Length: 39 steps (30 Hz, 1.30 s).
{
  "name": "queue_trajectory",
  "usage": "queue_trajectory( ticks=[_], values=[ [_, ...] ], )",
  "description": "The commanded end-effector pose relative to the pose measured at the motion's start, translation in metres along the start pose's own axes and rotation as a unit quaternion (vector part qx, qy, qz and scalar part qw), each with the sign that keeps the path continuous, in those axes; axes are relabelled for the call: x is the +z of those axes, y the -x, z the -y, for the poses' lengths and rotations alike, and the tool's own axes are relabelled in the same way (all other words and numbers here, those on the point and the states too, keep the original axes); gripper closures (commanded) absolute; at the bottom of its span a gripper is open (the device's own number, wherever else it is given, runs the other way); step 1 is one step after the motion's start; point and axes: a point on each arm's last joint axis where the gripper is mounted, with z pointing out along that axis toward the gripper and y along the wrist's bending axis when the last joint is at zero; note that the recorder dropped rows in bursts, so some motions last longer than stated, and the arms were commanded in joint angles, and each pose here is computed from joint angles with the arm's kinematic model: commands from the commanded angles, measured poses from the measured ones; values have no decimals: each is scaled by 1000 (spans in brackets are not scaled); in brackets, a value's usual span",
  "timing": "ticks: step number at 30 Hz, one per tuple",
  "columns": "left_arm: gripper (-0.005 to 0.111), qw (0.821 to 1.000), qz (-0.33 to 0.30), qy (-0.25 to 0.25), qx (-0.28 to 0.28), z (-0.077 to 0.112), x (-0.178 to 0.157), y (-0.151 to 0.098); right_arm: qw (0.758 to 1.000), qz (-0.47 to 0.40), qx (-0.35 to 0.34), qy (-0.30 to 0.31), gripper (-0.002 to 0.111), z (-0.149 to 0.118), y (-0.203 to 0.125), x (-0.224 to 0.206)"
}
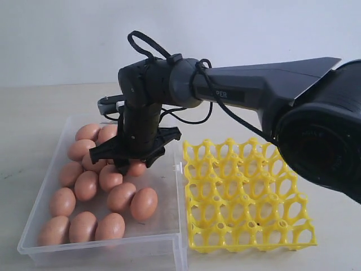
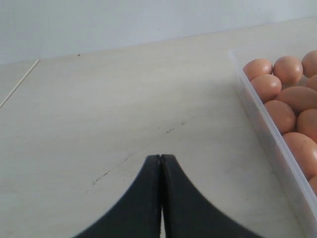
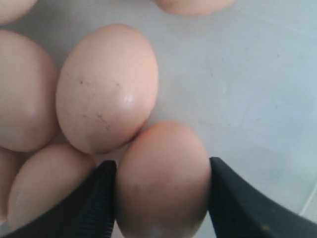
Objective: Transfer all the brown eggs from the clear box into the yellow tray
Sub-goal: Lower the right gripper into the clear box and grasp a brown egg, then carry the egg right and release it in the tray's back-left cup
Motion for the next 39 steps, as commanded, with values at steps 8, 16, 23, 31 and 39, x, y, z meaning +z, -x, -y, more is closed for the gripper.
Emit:
queue_trajectory(
  ticks=[8,16,23,31,39],
  values=[
    [107,1000,10,-3,-3,0,-1,2,991,116,-59,-3,108,0,18,-52],
    [107,1000,10,-3,-3,0,-1,2,942,318,-100,33,108,22,-10,-108],
    [107,1000,10,-3,-3,0,-1,2,907,407,-109,23,108,70,-67,-123],
    [107,1000,10,-3,-3,0,-1,2,881,427,-186,-82,108,106,-115,-105],
    [107,1000,10,-3,-3,0,-1,2,865,436,-219,-119,108,118,-151,-88]
  ],
)
